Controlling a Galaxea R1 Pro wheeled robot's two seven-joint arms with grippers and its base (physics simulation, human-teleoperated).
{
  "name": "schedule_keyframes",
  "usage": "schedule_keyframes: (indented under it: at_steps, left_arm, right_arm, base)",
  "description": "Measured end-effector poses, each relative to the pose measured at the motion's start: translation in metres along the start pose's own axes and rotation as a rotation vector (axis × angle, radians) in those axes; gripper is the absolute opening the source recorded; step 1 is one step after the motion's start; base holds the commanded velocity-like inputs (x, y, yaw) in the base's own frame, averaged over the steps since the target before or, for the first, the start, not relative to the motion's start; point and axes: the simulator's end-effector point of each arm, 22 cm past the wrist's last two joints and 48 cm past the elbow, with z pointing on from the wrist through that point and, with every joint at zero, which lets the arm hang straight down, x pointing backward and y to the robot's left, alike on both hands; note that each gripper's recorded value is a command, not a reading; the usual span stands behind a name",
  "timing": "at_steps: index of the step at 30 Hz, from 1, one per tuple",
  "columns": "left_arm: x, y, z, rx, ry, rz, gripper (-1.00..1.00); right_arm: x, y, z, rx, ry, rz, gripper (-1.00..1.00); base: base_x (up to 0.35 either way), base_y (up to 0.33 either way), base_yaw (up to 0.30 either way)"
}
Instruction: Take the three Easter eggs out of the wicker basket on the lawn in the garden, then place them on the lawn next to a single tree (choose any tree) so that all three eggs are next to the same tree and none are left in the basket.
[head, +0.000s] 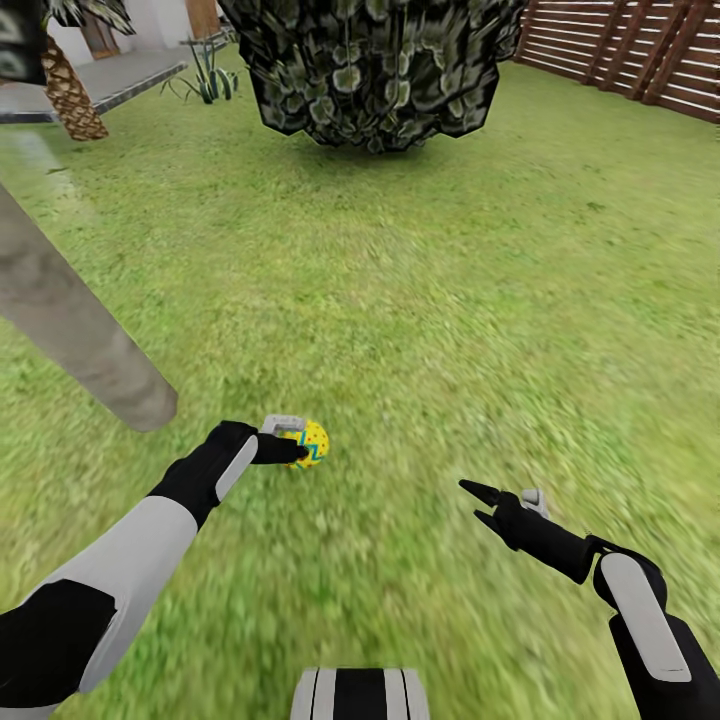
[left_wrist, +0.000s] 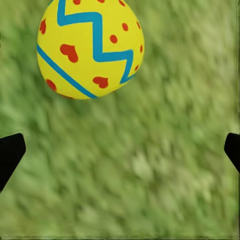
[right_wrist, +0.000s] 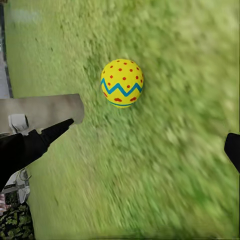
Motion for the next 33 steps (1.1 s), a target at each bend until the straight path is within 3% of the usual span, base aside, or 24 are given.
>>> schedule_keyframes:
  at_steps: [26, 33]
  left_arm:
    - [-0.044, -0.007, -0.059, -0.011, -0.096, 0.021, 1.0]
    - [-0.056, -0.01, -0.077, -0.014, -0.126, 0.027, 1.0]
  right_arm:
    - [-0.016, 0.054, -0.024, -0.072, -0.05, -0.067, 1.0]
    - [-0.019, 0.07, -0.032, -0.092, -0.065, -0.086, 1.0]
  base:
    - [-0.331, 0.0, 0.001]
    - [-0.151, 0.0, 0.114]
